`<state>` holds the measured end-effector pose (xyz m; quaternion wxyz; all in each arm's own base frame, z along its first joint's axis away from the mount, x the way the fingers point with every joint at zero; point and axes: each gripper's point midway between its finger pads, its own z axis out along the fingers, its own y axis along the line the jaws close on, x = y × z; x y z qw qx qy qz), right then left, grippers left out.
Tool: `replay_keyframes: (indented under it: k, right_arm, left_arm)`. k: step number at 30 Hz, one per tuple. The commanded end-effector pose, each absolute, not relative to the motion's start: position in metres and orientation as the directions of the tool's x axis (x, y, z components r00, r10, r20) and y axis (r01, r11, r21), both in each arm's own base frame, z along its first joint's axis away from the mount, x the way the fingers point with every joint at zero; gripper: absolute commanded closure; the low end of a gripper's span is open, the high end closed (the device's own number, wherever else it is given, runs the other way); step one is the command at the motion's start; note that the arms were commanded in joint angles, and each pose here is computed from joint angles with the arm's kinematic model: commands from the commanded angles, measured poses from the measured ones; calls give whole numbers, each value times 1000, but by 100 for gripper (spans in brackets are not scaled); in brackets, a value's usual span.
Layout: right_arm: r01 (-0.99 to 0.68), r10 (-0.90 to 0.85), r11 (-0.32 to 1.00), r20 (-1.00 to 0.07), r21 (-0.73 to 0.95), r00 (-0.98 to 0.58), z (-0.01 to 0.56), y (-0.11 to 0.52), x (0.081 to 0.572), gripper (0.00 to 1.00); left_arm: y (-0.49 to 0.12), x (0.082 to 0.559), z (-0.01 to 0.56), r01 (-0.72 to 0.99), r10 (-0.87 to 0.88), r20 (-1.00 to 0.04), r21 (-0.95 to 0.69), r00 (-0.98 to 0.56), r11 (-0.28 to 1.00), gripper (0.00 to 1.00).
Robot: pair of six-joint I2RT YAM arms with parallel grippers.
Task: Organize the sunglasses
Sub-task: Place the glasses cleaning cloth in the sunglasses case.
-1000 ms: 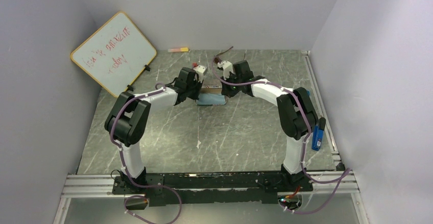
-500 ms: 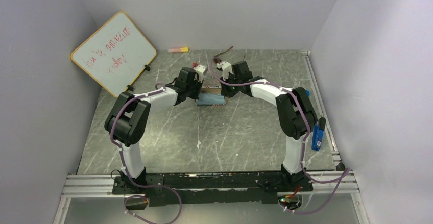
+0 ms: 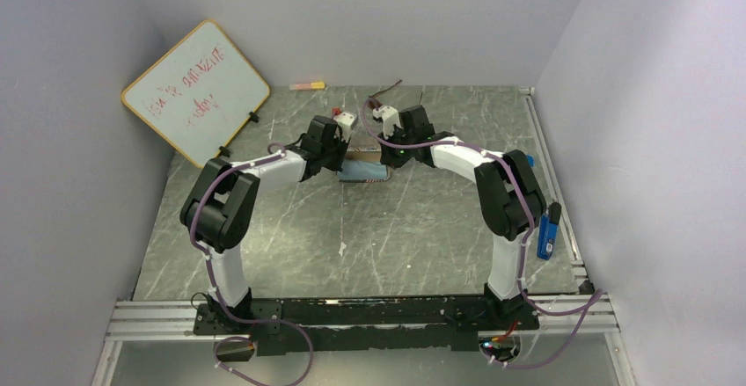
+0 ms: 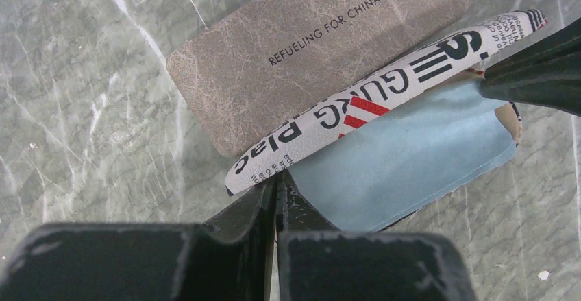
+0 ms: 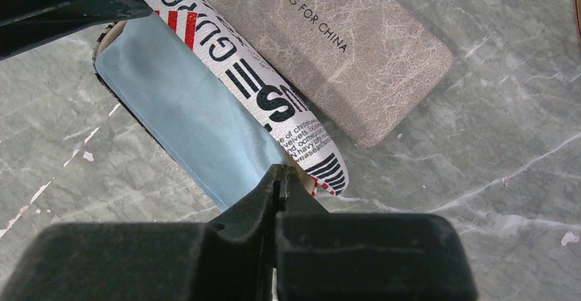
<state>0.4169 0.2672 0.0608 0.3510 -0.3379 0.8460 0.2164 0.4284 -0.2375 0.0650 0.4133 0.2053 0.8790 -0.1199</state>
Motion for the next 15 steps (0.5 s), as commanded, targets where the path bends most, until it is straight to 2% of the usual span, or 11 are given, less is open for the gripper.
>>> replay_keyframes:
  k: [1,6,11,15]
  right_arm:
    - [-729,-397,673,-772,123,-497,74,277,426,100]
    - [-731,-399,672,-772,120,-494,74,278,426,100]
    - [-733,-404,670,-771,117,-493,75,279,425,90]
    - [-734,-408,670,-771,111,-490,75,278,424,85]
  left_arm:
    - [-239,438,88,458,243,-816,-30,-525,888,92]
    - [-238,437,89,458,242,-816,-30,-524,888,88]
    - [-238,436,91,458,243,-816,-30,-525,889,84]
    - [-237,435,91,458,244,-815,-30,-526,888,82]
